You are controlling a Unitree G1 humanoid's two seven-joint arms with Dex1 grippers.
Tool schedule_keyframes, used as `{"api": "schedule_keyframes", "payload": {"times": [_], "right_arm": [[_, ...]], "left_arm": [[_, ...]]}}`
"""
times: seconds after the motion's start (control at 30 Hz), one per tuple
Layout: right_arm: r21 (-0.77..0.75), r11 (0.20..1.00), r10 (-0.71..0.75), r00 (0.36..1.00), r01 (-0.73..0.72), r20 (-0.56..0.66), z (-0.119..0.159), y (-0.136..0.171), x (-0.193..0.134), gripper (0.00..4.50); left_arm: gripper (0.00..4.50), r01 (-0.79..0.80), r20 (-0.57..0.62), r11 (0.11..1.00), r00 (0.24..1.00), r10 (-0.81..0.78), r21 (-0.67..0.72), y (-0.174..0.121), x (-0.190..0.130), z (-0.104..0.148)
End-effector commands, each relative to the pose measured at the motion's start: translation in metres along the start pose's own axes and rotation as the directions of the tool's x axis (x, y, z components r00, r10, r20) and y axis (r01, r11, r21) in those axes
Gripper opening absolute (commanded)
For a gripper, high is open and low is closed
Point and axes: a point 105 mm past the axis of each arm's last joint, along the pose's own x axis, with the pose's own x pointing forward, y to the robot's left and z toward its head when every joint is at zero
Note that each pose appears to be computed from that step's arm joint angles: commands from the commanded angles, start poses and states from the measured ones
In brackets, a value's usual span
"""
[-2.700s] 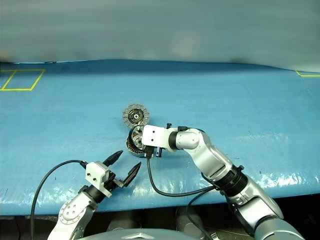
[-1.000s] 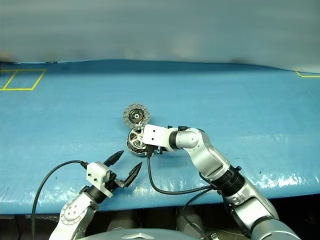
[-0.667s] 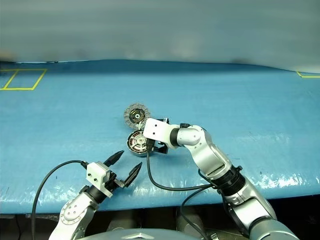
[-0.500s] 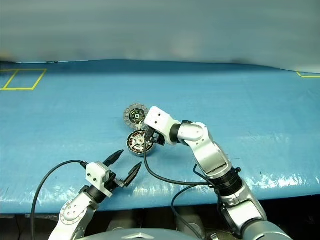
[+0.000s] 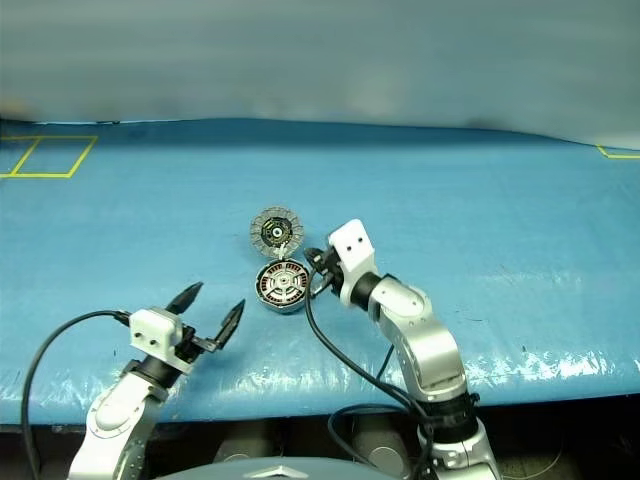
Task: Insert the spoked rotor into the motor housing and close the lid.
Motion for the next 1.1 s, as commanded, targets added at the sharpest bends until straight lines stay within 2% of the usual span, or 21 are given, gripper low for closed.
{"api": "schedule_keyframes", "payload": {"times": [0.03,0.2,0.27,0.47,0.67,0.7,0.9,1.1], "right_arm": [[-0.030,0.999,0.019,0.997,-0.017,0.081,0.009,0.015,-0.009,0.01],[-0.005,0.999,0.035,0.996,-0.035,0.085,-0.004,0.026,-0.022,0.01],[0.020,0.999,0.044,0.995,-0.046,0.090,-0.008,0.029,-0.026,0.00],[0.039,0.999,0.033,0.997,-0.036,0.077,-0.021,0.030,-0.034,0.00],[0.041,0.999,0.006,0.999,-0.008,0.042,-0.033,0.028,-0.039,0.00],[0.042,0.999,0.005,0.999,-0.007,0.041,-0.033,0.029,-0.039,0.00],[0.050,0.999,-0.015,0.998,0.013,0.053,-0.030,0.031,-0.038,0.00],[0.048,0.998,-0.038,0.998,0.036,0.049,-0.029,0.030,-0.037,0.00]], "left_arm": [[4.50,-0.018,0.008,0.999,1.000,0.018,-0.033,0.021,0.003,0.007],[4.50,-0.053,0.020,0.998,0.998,0.053,-0.014,0.052,0.019,0.021],[4.12,-0.054,0.020,0.998,0.998,0.055,-0.031,0.066,0.029,0.023],[2.24,0.009,0.006,0.999,1.000,-0.009,-0.040,0.093,0.066,0.031],[0.20,0.177,0.023,0.969,0.984,-0.175,-0.172,0.089,0.099,0.040],[0.06,0.199,0.008,0.960,0.979,-0.201,-0.196,0.087,0.105,0.039],[0.06,0.196,-0.114,0.964,0.969,-0.218,-0.180,0.084,0.135,0.028],[0.06,0.234,-0.145,0.961,0.956,-0.254,-0.145,0.070,0.162,0.028]]}}
